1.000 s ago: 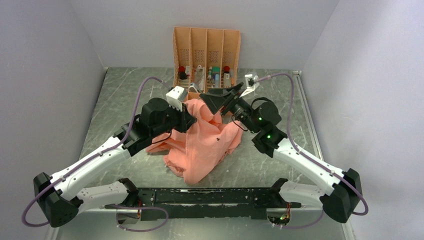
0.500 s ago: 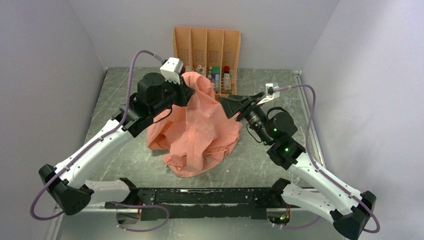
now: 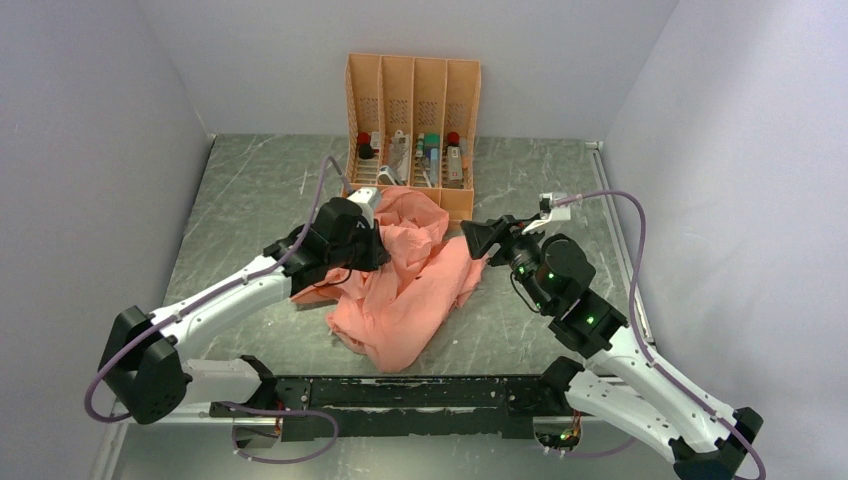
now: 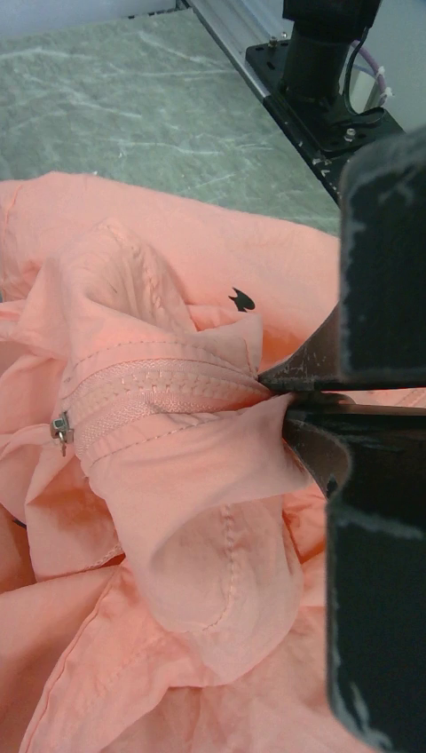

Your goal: Zip up the jacket

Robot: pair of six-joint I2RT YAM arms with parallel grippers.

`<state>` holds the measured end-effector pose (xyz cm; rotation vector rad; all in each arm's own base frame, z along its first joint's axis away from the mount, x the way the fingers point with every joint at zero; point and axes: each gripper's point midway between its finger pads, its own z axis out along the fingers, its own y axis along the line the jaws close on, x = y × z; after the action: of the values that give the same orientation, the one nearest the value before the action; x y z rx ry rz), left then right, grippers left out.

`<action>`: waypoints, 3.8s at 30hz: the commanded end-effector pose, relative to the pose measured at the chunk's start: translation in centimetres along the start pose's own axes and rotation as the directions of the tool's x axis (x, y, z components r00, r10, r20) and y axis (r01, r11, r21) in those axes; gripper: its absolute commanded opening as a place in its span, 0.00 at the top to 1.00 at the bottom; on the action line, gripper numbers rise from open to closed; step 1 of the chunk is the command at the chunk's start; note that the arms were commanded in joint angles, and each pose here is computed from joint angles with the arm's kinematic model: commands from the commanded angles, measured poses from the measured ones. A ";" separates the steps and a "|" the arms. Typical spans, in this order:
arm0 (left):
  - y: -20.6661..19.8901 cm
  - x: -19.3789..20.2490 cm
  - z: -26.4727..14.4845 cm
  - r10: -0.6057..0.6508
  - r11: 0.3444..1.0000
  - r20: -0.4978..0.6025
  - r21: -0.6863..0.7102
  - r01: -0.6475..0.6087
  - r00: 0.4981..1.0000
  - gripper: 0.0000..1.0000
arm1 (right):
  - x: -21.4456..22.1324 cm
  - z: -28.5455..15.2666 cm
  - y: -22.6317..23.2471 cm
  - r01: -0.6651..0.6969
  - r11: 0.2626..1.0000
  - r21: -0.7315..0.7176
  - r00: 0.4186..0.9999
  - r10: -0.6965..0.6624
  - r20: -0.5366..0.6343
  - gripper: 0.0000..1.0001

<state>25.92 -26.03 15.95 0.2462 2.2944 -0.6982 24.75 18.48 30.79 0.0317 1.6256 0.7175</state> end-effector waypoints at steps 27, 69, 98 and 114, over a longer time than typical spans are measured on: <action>2.2 -17.1 -4.5 0.159 0.971 0.311 -0.219 -0.092 0.937 0.00 | -0.6 2.5 -8.5 0.234 0.900 0.367 0.971 -0.236 -0.039 0.19; 31.2 -7.1 -3.0 0.341 0.771 0.411 -0.636 -0.002 0.846 0.07 | 7.5 4.4 -28.8 0.433 0.679 0.593 0.887 -0.439 -0.146 0.01; 29.4 -4.5 -4.1 0.442 0.833 0.514 -0.539 -0.124 0.735 0.07 | 9.3 3.8 -29.9 0.420 0.719 0.554 0.892 -0.439 -0.106 0.01; 32.1 -5.1 -4.9 0.370 0.801 0.538 -0.598 0.034 0.758 0.07 | 9.8 4.6 -30.0 0.438 0.725 0.532 0.889 -0.438 -0.134 0.01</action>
<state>37.34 2.47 7.38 -0.0131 1.7333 0.0349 37.56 0.28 8.06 0.0804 1.7099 -0.1413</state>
